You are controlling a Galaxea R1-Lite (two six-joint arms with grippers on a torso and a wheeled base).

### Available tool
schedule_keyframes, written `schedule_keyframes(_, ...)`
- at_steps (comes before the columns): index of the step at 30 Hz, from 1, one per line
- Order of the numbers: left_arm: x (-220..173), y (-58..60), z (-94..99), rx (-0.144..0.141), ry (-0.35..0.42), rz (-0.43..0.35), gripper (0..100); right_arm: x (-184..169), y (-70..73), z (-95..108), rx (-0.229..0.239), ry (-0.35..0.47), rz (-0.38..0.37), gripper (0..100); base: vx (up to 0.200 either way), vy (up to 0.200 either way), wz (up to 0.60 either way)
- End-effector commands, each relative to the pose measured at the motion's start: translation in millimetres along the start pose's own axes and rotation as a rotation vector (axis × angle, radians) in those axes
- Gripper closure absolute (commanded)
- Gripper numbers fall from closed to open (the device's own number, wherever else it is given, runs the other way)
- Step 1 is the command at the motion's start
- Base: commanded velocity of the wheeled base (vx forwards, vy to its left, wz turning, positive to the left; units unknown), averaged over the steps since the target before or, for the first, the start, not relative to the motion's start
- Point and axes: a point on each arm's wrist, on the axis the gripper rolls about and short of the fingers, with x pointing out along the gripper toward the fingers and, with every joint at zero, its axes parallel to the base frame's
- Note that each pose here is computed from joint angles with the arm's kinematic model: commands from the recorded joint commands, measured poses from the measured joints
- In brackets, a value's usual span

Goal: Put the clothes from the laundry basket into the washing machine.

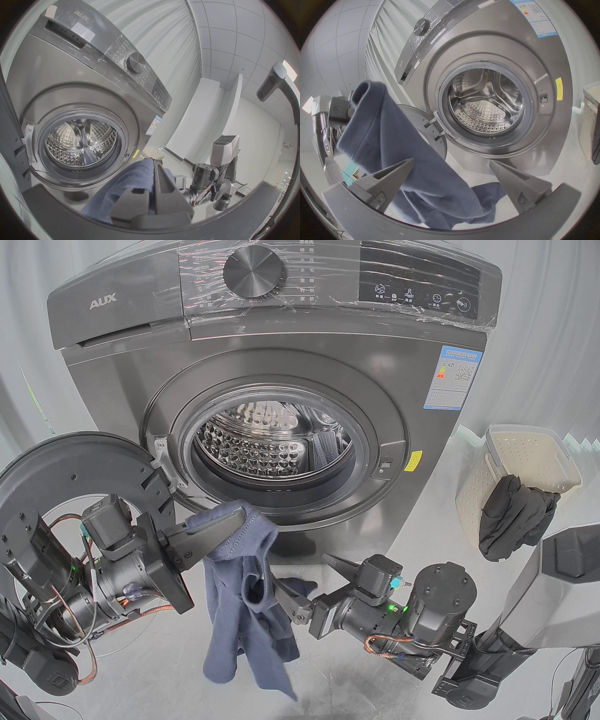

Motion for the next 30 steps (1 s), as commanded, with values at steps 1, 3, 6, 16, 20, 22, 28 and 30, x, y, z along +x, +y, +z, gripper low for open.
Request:
schedule_keyframes(1,2,0.1,3.3,0.003,-0.017,0.005,100,-3,-4.2,-6,-0.005,0.027,-0.015,0,0.0,0.0,0.0)
schedule_keyframes(3,2,0.4,2.9,0.004,-0.016,0.007,100,-4,-4.8,-8,-0.006,0.035,-0.017,0,0.0,0.0,0.0)
schedule_keyframes(6,2,0.7,3.6,0.004,-0.02,0.009,100,-3,-5.7,-9,-0.007,0.04,-0.02,0,0.0,0.0,0.0)
schedule_keyframes(16,2,1.9,4.4,0.005,-0.023,0.013,100,-1,-9.1,-13,-0.01,0.05,-0.032,0,0.0,0.0,0.0)
schedule_keyframes(20,3,2.0,5.3,0.007,-0.027,0.012,100,-1,-9.8,-14,-0.012,0.05,-0.036,0,0.0,0.0,0.0)
schedule_keyframes(22,3,1.8,6.0,0.008,-0.03,0.011,100,0,-12.0,-14,-0.013,0.052,-0.043,0,0.0,0.0,0.0)
schedule_keyframes(28,3,2.2,7.0,0.01,-0.034,0.011,100,4,-20.3,-27,-0.02,0.084,-0.067,0,0.0,0.0,0.0)
schedule_keyframes(30,3,2.2,7.0,0.01,-0.034,0.011,100,5,-21.0,-34,-0.023,0.104,-0.069,0,0.0,0.0,0.0)
